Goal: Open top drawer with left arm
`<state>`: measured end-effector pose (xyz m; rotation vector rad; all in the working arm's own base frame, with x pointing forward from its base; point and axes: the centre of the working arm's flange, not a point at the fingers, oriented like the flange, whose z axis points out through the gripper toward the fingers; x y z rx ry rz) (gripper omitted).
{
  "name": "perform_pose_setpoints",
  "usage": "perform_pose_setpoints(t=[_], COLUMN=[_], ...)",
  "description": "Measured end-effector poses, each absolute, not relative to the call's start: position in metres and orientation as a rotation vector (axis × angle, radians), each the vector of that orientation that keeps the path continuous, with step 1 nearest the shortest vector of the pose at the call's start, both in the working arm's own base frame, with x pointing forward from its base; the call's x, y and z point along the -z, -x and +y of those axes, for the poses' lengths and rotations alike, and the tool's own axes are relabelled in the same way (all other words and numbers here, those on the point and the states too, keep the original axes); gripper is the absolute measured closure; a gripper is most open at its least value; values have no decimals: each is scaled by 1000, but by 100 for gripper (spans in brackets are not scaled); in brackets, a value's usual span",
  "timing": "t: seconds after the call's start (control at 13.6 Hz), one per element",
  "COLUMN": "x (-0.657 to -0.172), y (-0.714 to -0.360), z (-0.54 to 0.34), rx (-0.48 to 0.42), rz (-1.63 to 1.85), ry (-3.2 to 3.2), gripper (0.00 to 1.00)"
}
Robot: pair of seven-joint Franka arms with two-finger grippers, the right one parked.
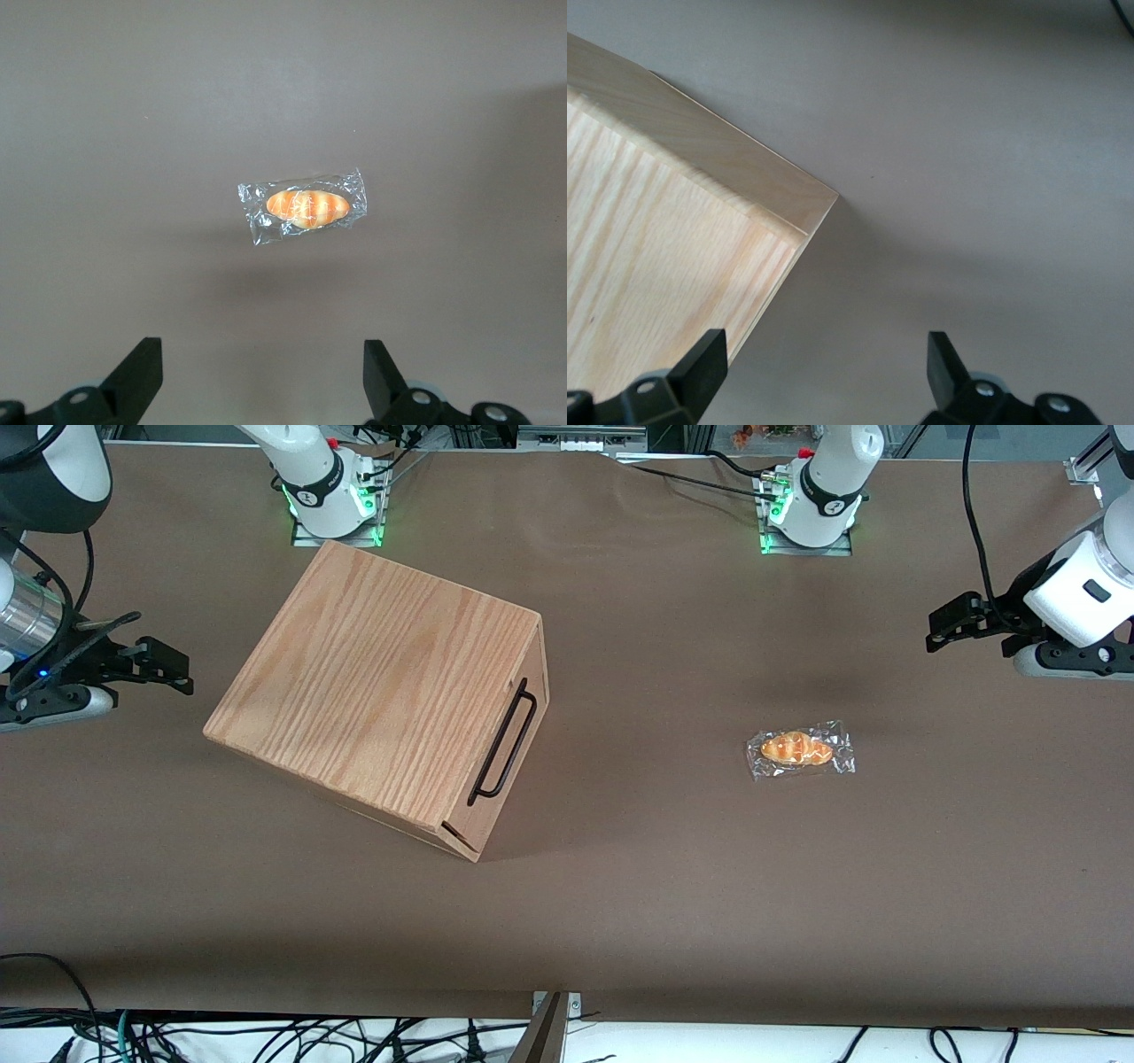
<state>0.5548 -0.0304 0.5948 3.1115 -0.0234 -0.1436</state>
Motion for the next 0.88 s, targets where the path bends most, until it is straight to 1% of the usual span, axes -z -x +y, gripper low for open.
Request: perform_pose_setpoints(t=[0.88], x=[-595], y=[-555], z=[-25], rx=[145], rz=[-7], ry=[-3111], gripper=[0])
